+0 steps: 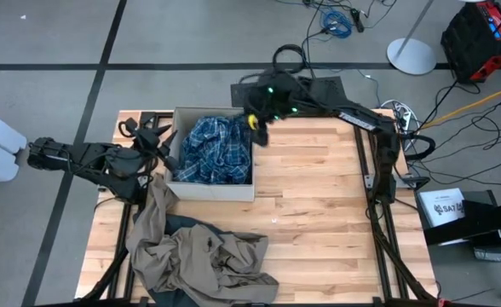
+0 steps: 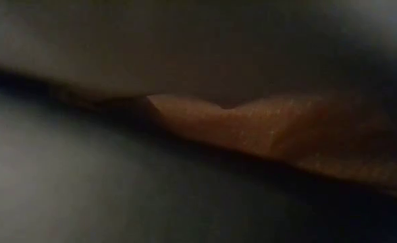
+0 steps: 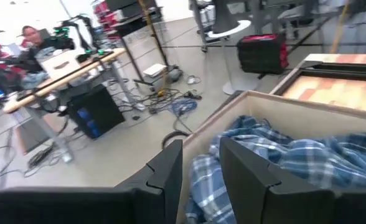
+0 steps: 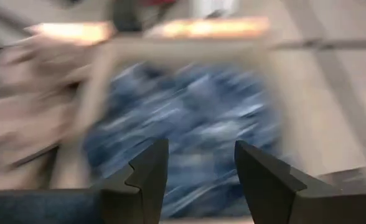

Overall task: Sort clothes
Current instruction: Put the brown jacket into the white laundry bin

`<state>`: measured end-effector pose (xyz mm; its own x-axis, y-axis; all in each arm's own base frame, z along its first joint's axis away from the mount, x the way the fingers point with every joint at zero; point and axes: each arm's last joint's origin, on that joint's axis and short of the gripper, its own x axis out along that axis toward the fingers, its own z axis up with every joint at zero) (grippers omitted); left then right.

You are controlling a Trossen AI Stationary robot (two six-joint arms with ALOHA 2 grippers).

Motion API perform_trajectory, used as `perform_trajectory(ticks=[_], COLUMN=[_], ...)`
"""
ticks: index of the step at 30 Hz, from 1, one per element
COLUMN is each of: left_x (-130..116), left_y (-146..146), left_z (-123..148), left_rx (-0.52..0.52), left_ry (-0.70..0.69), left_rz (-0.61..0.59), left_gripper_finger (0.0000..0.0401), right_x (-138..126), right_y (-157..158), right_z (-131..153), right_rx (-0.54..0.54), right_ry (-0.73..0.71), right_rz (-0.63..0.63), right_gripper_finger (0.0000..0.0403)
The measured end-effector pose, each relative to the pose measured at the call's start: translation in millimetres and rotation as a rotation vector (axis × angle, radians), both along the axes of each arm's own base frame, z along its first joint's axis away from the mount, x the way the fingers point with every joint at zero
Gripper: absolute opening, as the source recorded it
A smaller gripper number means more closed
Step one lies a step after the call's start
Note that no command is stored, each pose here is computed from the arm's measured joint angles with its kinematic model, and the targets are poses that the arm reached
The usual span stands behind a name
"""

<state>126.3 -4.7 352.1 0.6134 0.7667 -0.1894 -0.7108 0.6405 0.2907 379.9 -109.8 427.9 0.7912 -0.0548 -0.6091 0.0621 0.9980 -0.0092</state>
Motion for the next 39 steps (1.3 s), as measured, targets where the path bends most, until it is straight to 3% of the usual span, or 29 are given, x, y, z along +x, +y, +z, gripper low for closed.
perform_trajectory(ticks=[6, 9, 16, 19, 23, 29, 34, 39], left_x=[6, 11, 28, 39, 55, 72, 76, 73], left_y=[-4, -9, -23, -31, -42, -61, -90, -122], left_z=[5, 8, 11, 10, 6, -3, -15, -28], left_rx=[-0.042, -0.078, -0.179, -0.241, -0.254, -0.321, -0.474, -0.633], left_ry=[-0.024, -0.037, -0.077, -0.101, -0.103, -0.096, -0.075, -0.059], left_rz=[-0.179, -0.349, -0.744, -0.845, -0.885, -0.929, -0.954, -0.945], left_gripper_finger=[0.0116, 0.0116, 0.0116, 0.0116, 0.0116, 0.0116, 0.0116, 0.0116], right_x=[-28, -33, -36, -44, -55, -76, -82, -82], right_y=[57, 94, 184, 216, 252, 297, 319, 320], right_z=[-9, -14, -12, -13, -19, -59, -117, -160], right_rx=[0.293, 0.31, 0.252, 0.16, 0.039, -0.114, -0.034, 0.059], right_ry=[0.289, 0.406, 0.404, 0.423, 0.433, 0.426, 0.246, 0.103], right_rz=[0.261, 0.35, 0.566, 0.549, 0.444, 0.294, 0.312, 0.369], right_gripper_finger=[0.0172, 0.0172, 0.0171, 0.0171, 0.0171, 0.0171, 0.0171, 0.0171])
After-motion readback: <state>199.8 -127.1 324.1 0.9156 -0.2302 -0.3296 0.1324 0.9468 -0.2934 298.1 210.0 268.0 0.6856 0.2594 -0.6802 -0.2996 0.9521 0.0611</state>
